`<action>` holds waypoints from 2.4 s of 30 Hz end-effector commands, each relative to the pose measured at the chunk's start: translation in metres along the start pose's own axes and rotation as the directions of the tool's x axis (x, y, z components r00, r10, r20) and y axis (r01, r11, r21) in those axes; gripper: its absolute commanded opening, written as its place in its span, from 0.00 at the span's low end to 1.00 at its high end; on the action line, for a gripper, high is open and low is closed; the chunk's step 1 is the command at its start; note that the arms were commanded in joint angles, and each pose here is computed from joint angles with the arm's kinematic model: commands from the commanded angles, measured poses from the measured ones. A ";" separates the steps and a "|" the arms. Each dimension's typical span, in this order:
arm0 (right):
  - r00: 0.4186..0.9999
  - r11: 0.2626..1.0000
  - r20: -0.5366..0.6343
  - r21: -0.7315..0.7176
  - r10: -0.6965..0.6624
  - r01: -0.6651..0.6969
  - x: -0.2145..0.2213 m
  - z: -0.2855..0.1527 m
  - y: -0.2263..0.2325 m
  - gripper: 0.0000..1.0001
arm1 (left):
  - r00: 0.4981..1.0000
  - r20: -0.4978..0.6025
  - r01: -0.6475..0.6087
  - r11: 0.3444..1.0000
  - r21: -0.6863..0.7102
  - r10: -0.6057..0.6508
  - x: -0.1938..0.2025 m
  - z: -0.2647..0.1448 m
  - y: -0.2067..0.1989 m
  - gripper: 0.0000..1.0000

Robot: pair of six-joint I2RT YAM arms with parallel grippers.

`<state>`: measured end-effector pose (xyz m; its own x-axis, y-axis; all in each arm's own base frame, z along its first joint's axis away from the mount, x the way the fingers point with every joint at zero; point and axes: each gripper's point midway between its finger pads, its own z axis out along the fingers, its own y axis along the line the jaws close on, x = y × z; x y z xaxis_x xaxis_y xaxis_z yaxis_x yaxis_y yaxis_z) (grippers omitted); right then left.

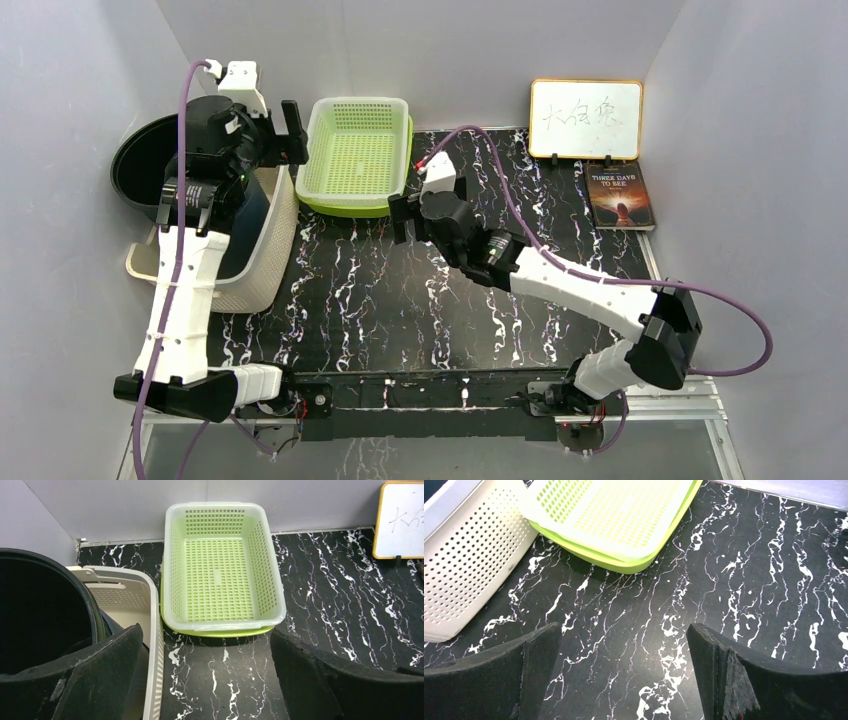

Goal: Turn the large container upside down

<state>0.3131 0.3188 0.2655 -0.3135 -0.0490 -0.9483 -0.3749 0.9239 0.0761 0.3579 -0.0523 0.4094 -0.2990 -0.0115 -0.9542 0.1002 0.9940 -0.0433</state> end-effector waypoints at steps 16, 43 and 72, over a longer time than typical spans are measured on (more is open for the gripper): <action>0.982 0.982 0.143 -0.126 -0.123 0.142 -0.024 -0.024 0.004 0.97 | 0.981 -0.194 -0.089 0.947 -0.308 0.029 0.009 -0.022 0.055 0.97; 0.986 0.986 0.101 -0.089 -0.131 0.140 0.007 -0.018 -0.010 0.90 | 0.949 -0.314 -0.157 0.863 -0.480 -0.002 0.052 0.023 0.129 0.67; 0.989 0.991 0.075 -0.003 -0.131 0.131 0.021 -0.008 -0.028 0.82 | 0.981 0.191 0.085 0.852 -0.516 0.018 -0.097 -0.076 0.122 0.00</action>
<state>0.2995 0.2916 0.2320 -0.2266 -0.1935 -0.9546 -0.4584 0.8859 -0.0708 0.3641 0.0687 0.4049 -0.4767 -0.0369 -0.8783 -0.3462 0.9262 0.1490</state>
